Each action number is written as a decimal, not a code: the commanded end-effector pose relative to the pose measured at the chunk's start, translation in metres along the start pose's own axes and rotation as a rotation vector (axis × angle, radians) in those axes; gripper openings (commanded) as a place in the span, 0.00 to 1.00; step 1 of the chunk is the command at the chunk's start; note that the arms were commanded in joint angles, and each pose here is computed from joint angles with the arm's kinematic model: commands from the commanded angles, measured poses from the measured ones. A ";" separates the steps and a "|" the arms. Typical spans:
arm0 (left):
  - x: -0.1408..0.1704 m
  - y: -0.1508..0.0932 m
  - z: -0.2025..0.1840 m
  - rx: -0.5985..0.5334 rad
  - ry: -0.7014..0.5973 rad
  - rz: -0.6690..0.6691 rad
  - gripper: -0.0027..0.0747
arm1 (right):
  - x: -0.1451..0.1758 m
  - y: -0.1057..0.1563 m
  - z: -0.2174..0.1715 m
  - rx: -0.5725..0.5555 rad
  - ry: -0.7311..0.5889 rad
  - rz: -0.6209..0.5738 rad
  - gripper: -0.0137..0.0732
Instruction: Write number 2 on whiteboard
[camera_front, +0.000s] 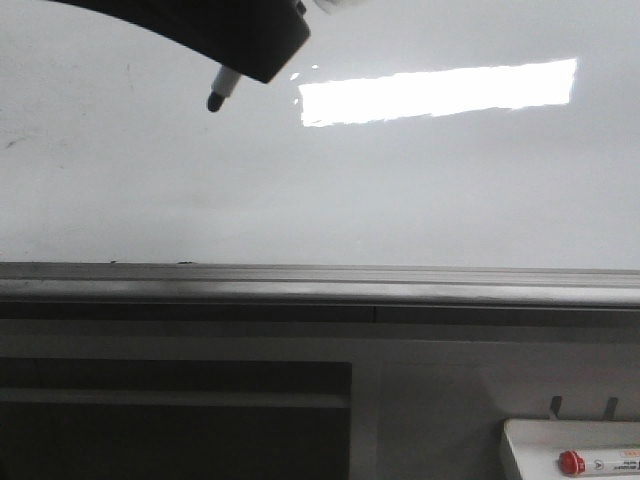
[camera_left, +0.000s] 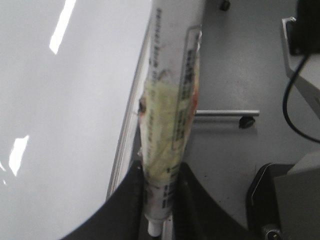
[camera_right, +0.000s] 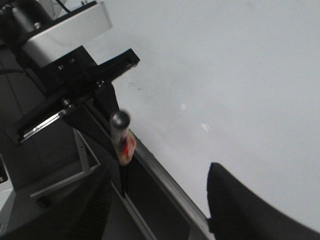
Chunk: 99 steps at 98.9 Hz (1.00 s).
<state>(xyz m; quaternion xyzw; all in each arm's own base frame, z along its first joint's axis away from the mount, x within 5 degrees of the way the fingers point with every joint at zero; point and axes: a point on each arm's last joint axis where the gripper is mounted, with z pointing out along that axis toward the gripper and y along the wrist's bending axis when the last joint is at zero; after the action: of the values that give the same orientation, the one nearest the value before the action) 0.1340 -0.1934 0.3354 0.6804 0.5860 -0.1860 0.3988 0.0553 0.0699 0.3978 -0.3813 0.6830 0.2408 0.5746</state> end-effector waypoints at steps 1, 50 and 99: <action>-0.016 0.000 -0.013 -0.050 -0.062 0.085 0.01 | -0.020 -0.002 0.005 -0.062 -0.071 -0.056 0.59; -0.018 0.000 -0.014 -0.055 -0.069 0.086 0.01 | -0.017 0.003 0.076 -0.321 0.016 -0.066 0.59; -0.018 0.000 -0.014 -0.055 -0.069 0.086 0.01 | -0.001 0.009 0.131 -0.348 0.111 -0.052 0.23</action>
<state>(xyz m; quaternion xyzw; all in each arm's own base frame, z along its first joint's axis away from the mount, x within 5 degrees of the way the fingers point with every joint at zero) 0.1282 -0.1943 0.3369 0.7098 0.5559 -0.1684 0.3985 0.1255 0.1751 0.3553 -0.5216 0.6605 0.3081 0.4436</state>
